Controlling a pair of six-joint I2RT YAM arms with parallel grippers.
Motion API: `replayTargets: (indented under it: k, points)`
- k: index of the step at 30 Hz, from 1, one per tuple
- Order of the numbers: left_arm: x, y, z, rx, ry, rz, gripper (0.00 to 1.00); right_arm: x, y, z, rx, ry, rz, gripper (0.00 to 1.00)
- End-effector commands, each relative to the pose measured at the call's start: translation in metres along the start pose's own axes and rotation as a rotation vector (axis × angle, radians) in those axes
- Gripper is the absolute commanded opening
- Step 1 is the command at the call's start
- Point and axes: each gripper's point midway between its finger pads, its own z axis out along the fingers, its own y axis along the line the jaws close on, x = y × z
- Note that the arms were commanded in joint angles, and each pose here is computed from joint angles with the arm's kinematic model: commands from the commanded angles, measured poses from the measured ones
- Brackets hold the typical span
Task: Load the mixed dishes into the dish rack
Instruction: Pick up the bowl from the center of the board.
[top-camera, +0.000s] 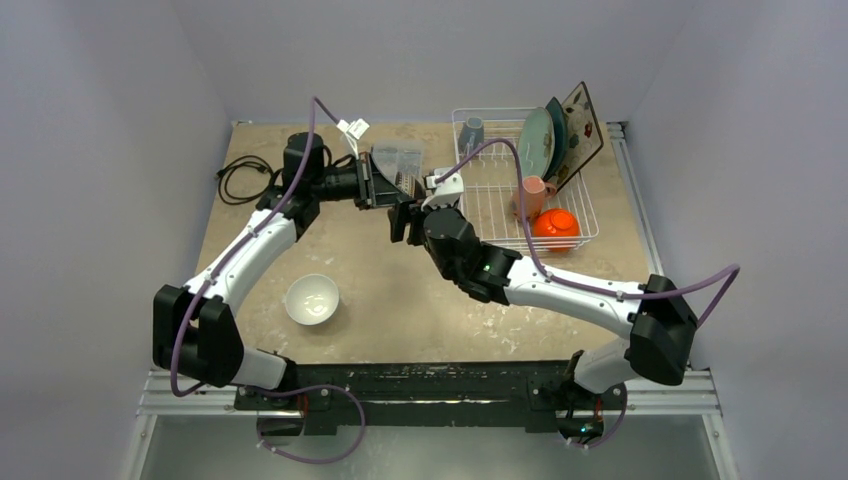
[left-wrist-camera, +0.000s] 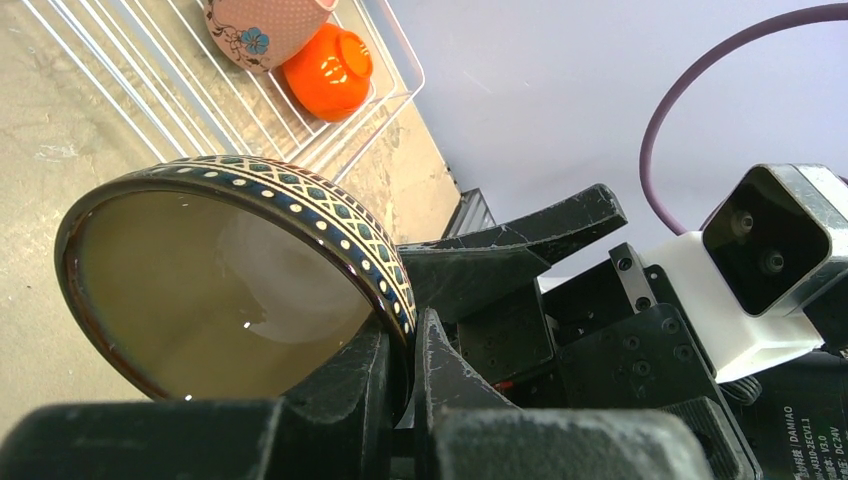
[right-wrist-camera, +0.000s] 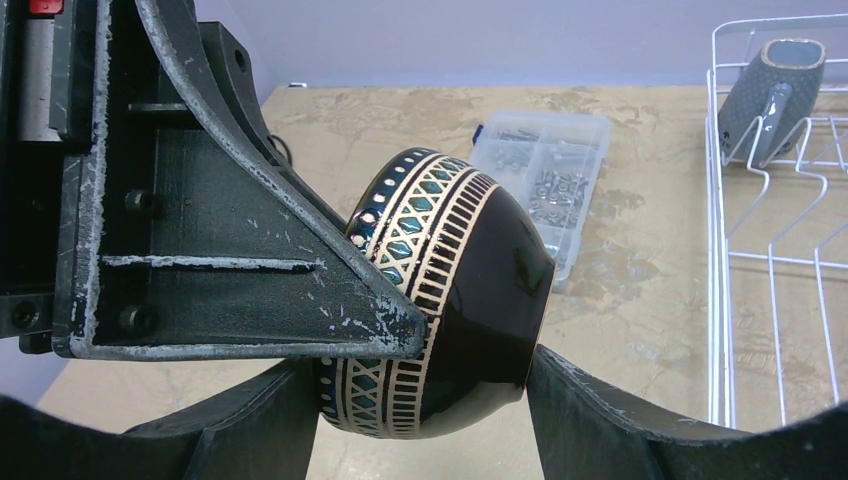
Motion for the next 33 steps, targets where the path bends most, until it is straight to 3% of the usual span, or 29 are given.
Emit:
replayTargets:
  k: [1,3,8,12,33]
  points:
    - [-0.015,-0.020,-0.002,0.025,-0.032,0.079,0.00,-0.025,0.014,-0.003,-0.029,-0.068,0.078,0.00]
    - [-0.015,-0.018,-0.002,0.007,-0.028,0.074,0.00,-0.026,0.015,-0.006,-0.049,-0.079,0.092,0.00]
    - [-0.015,-0.015,-0.003,-0.016,-0.030,0.080,0.29,-0.030,0.025,-0.014,-0.133,-0.096,0.150,0.00]
    - [-0.014,-0.016,-0.005,-0.025,-0.034,0.098,0.38,-0.030,0.026,-0.015,-0.152,-0.088,0.171,0.00]
    - [-0.029,0.013,-0.038,-0.325,-0.133,0.201,0.48,-0.032,-0.010,-0.007,-0.268,-0.006,0.440,0.00]
